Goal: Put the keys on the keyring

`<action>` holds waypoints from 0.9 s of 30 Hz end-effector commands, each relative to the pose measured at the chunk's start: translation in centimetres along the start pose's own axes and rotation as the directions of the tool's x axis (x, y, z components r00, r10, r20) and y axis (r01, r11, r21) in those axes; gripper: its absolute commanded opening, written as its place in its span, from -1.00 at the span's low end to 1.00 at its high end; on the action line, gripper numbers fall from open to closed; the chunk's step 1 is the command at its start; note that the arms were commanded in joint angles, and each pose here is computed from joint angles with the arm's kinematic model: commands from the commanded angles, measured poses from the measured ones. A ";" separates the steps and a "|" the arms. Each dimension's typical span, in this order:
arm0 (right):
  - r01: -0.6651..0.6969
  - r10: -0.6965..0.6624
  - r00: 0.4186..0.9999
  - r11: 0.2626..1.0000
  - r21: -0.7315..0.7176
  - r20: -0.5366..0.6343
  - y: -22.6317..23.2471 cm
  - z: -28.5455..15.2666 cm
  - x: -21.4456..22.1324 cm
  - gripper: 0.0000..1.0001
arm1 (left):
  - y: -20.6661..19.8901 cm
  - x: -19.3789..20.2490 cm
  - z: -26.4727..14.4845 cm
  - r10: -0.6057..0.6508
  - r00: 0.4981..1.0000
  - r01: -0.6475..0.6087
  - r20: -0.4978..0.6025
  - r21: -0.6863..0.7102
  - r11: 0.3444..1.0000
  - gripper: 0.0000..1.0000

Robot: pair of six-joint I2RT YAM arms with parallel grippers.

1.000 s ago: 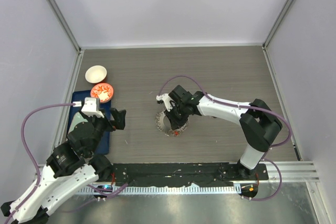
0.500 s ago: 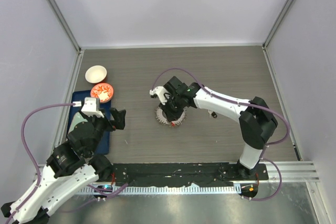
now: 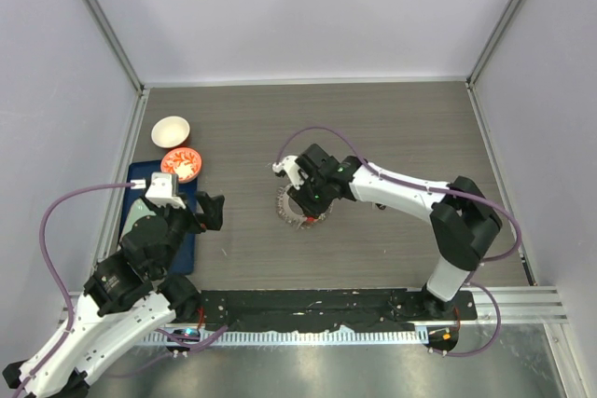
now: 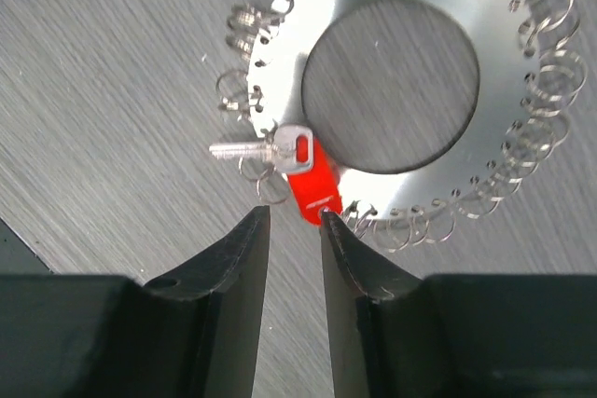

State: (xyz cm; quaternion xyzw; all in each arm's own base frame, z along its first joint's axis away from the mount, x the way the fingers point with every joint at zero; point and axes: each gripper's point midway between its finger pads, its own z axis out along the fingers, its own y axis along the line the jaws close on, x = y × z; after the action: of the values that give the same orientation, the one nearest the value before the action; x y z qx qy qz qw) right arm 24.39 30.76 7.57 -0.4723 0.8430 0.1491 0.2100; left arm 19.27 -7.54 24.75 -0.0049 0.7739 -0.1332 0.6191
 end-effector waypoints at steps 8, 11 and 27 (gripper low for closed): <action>-0.240 0.241 0.910 0.970 -0.046 0.338 1.3 -1.3 -1.9 -0.29 | -0.3 0.3 0.4 0.004 1.000 -0.004 -0.015 0.008 1.000 0.99; -0.323 0.313 0.857 0.945 -0.047 0.410 0.7 -1.8 -2.4 -0.29 | -0.2 0.2 0.4 -0.001 1.000 0.001 -0.012 0.008 1.000 1.00; -0.777 0.350 0.489 0.590 0.218 0.799 -12.9 -13.0 0.3 0.92 | 0.8 -0.8 1.1 -0.094 0.995 0.095 0.031 -0.060 0.994 0.99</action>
State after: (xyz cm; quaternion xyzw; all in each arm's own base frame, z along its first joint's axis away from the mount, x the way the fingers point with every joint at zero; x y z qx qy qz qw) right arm 29.83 23.46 12.94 -0.0960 0.8620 0.1806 0.4637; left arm 19.84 -6.76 24.36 -0.0327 0.7777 -0.1248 0.6153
